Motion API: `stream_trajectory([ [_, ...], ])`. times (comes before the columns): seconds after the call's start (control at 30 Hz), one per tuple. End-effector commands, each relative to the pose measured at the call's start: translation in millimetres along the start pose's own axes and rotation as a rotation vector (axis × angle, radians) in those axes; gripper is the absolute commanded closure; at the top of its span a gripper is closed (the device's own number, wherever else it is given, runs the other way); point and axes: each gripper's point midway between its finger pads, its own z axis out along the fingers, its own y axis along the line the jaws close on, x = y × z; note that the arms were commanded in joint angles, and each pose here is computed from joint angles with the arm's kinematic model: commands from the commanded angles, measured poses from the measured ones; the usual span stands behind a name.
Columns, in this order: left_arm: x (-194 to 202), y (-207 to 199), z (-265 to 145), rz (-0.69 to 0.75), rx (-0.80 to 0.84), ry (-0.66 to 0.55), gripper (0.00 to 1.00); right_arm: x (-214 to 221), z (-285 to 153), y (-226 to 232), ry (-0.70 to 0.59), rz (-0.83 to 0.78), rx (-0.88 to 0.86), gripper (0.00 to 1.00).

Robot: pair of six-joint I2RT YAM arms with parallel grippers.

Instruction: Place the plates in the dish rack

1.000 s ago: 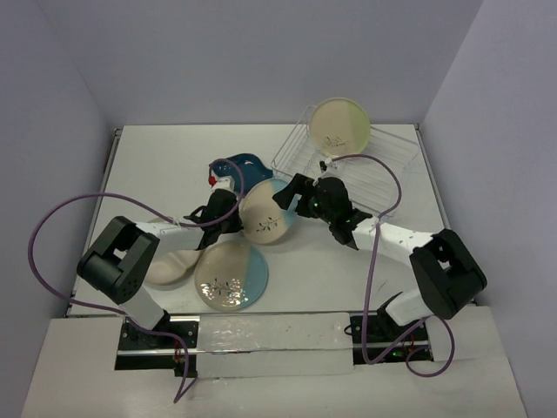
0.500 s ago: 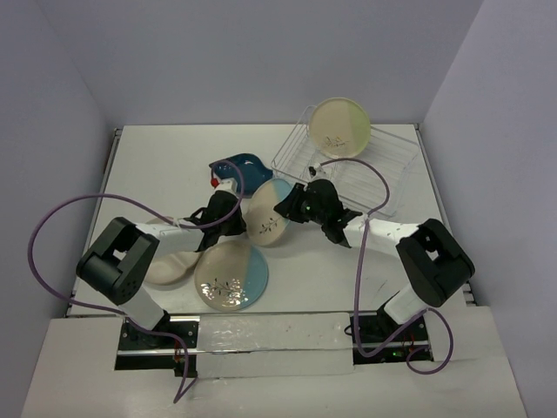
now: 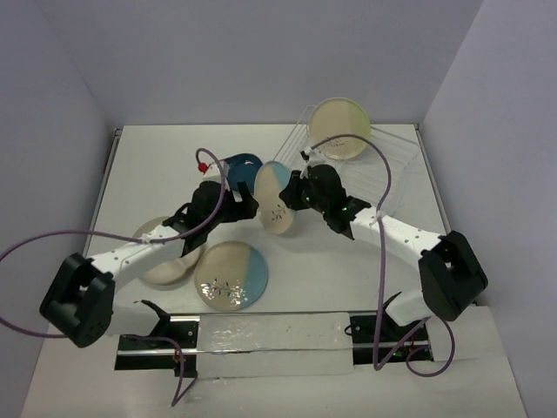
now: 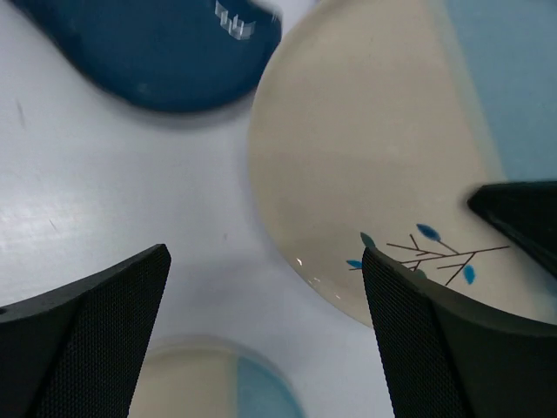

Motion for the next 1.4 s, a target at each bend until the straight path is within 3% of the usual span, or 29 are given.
stream_trajectory([
  [0.0,-78.8,-6.6,-38.0,-0.021,-0.043,-0.225,0.01,-168.2,-75.6,76.8,-0.464,-0.344,-0.172,1.00],
  [0.17,-90.8,29.0,-55.2,-0.081,-0.145,-0.266,0.01,-225.0,-115.8,68.4,-0.562,-0.683,-0.145,1.00],
  [0.27,-85.5,45.6,-58.9,-0.088,-0.185,-0.267,0.01,-241.4,-121.1,54.9,-0.527,-0.836,-0.139,1.00],
  [0.43,-81.7,65.0,-66.6,-0.083,-0.235,-0.283,0.01,-276.2,-96.8,-17.1,-0.301,-1.029,-0.010,1.00],
  [0.6,-86.4,71.7,-66.2,-0.062,-0.268,-0.287,0.01,-275.9,-76.7,-63.0,-0.161,-1.238,0.003,1.00],
  [0.93,-95.8,73.8,-48.0,-0.028,-0.278,-0.270,0.01,-271.6,-28.3,-136.6,0.036,-1.222,0.002,1.00],
  [1.37,-91.4,75.8,-19.9,-0.009,-0.278,-0.206,0.01,-271.8,14.9,-169.0,0.041,-1.117,0.049,1.00],
])
